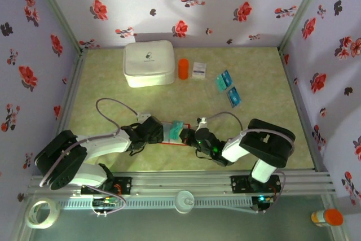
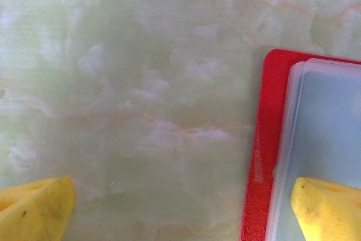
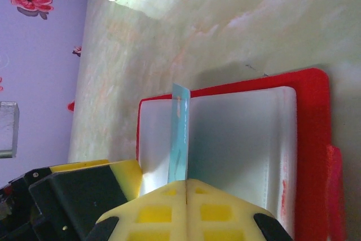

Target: Put the credit cards into the card holder

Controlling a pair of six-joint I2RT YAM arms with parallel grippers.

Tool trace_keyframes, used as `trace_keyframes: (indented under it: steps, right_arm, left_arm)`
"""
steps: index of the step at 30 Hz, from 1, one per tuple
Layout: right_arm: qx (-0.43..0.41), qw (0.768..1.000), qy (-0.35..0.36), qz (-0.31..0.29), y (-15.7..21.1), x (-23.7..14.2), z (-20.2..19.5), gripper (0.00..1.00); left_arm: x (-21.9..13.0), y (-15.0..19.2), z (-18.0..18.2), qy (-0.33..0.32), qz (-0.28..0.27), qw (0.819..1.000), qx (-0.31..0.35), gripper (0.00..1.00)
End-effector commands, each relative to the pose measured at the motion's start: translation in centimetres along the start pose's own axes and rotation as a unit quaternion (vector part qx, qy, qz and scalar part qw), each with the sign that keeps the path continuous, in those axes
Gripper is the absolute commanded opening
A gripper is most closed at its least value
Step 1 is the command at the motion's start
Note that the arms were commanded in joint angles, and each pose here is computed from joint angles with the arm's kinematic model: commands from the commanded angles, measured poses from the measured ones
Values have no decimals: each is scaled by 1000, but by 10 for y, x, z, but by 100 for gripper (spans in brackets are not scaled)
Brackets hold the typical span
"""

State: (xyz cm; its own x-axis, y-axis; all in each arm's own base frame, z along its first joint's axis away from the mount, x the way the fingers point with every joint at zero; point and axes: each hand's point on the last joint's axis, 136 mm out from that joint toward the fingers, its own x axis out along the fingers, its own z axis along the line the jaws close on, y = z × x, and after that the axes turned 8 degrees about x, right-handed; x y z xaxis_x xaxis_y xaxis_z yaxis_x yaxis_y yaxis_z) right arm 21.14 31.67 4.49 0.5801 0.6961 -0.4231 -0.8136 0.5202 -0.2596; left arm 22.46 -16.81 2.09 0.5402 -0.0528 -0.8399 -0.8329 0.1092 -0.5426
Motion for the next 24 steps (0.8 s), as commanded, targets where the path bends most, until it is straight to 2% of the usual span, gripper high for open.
trace_keyframes:
  steps: [1, 24]
  right_arm:
    - [11, 1000, -10, -10, 0, -2, -2, 0]
    - [22, 1000, 0, -5, 8, -2, -20, 0]
  left_arm:
    - [6, 30, 23, -43, 44, 998, 23, 99]
    - [6, 31, 22, -42, 44, 998, 25, 99]
